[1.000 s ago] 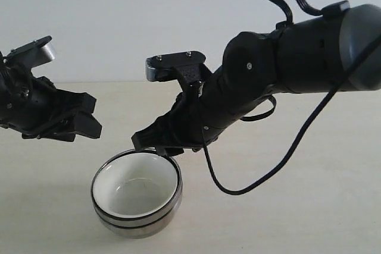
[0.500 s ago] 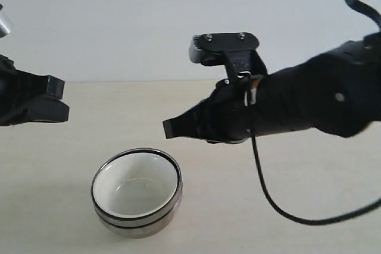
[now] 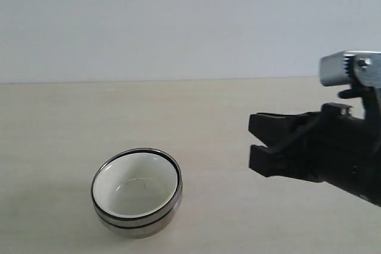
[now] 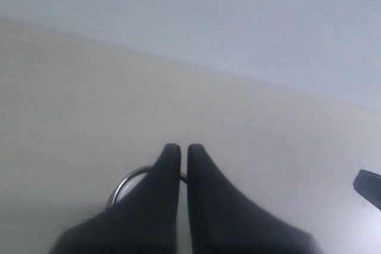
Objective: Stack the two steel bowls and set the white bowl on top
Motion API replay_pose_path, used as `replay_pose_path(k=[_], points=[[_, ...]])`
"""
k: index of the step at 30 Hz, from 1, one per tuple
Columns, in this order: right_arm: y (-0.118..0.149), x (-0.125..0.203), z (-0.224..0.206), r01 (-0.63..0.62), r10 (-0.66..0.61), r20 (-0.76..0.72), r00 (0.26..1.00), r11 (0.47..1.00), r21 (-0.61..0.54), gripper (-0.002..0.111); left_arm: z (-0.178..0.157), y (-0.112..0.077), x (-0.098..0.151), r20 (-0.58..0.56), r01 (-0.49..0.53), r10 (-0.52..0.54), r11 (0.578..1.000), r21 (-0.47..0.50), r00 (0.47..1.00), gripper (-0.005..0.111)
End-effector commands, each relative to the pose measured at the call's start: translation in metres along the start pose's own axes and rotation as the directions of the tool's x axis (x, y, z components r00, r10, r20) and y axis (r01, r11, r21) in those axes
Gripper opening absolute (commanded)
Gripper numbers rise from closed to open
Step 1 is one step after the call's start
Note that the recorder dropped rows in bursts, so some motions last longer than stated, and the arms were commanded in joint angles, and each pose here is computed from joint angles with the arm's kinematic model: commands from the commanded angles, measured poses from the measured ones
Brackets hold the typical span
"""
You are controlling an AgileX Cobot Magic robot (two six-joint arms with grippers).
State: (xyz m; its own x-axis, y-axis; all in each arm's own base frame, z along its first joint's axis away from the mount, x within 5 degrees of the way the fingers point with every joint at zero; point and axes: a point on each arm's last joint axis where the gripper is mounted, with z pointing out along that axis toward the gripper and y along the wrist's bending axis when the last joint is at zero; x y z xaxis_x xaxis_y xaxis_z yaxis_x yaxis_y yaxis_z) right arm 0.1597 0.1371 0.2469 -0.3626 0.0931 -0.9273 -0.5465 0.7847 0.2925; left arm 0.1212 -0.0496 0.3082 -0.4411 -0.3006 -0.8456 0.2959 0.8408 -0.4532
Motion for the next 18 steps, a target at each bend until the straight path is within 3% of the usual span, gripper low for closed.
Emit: replay_pose_path(k=[1,10,18], points=[[-0.004,0.001,-0.026,-0.015,0.018,0.137,0.990,1.000,-0.021,0.000,-0.025,0.006,0.021,0.134,-0.005,0.005,1.000,0.002,0.991,0.004],[-0.019,0.015,-0.071,-0.080,0.091,0.385,0.919,0.996,-0.043,0.000,-0.039,0.025,0.072,0.187,0.011,-0.013,1.000,0.013,0.982,0.004],[-0.021,0.023,-0.077,-0.046,0.053,0.380,0.924,0.999,-0.029,0.000,-0.034,0.040,0.096,0.190,0.128,-0.127,0.992,0.010,0.973,0.004]])
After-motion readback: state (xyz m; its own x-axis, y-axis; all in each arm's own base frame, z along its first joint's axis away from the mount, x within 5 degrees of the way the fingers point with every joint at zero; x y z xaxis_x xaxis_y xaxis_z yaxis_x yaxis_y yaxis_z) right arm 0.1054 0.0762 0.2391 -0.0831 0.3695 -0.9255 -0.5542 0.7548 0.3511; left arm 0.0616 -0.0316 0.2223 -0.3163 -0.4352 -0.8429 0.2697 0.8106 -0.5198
